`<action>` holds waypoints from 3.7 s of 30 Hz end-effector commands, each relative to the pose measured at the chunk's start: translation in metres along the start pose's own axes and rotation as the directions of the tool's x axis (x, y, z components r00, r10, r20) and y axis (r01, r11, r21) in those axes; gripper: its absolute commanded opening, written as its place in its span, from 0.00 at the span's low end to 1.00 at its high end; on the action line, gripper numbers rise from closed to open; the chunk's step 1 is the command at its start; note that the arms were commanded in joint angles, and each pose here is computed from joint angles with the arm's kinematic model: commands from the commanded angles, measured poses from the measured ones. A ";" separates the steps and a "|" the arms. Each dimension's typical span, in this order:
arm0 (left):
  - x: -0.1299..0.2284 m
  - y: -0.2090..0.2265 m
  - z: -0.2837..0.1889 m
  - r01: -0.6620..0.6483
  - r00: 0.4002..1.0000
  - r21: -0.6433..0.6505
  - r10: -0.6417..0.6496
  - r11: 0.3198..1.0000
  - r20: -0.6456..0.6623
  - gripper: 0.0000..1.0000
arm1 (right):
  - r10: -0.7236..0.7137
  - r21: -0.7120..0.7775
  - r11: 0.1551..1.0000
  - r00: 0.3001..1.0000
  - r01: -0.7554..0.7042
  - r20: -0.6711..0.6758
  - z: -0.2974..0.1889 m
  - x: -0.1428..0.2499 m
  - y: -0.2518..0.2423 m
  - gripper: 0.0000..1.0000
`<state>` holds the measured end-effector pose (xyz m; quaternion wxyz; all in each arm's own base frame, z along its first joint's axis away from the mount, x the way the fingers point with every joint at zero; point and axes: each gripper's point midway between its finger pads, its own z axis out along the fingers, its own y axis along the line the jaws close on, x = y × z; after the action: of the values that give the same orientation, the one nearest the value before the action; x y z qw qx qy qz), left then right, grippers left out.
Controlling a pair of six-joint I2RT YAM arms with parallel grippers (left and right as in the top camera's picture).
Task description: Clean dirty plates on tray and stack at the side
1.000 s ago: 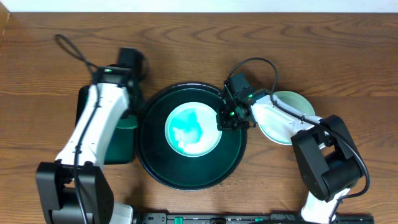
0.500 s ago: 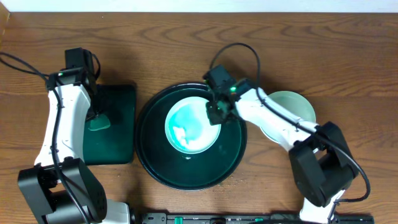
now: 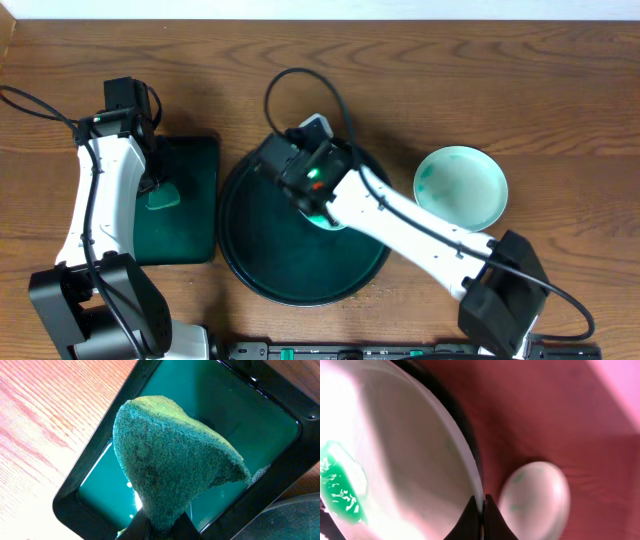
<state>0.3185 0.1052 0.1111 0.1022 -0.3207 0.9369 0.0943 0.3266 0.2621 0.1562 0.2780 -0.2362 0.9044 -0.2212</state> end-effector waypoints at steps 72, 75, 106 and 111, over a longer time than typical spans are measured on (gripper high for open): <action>0.013 -0.002 0.003 -0.024 0.998 0.018 0.025 1.000 -0.060 0.07 | 0.616 -0.034 0.576 0.460 -0.817 -0.639 0.141 0.217 -0.182 0.01; 0.013 -0.002 0.003 -0.024 0.998 0.018 0.025 1.000 -0.060 0.07 | 0.609 -0.033 0.579 0.459 -0.815 -0.647 0.140 0.219 -0.180 0.08; 0.028 -0.011 0.066 -0.271 0.953 0.026 0.272 0.962 -0.133 0.28 | 0.537 -0.220 0.691 0.693 -0.689 -0.482 0.091 0.116 -0.208 0.80; 0.029 -0.020 0.063 -0.262 0.954 0.077 0.270 0.962 -0.132 0.68 | 0.523 -0.241 0.702 0.715 -0.670 -0.463 0.090 0.107 -0.202 0.80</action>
<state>0.3152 0.0938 0.0414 0.0313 -0.1970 0.9770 0.0749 0.3585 0.0110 0.1445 0.0951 0.0865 0.9914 0.0250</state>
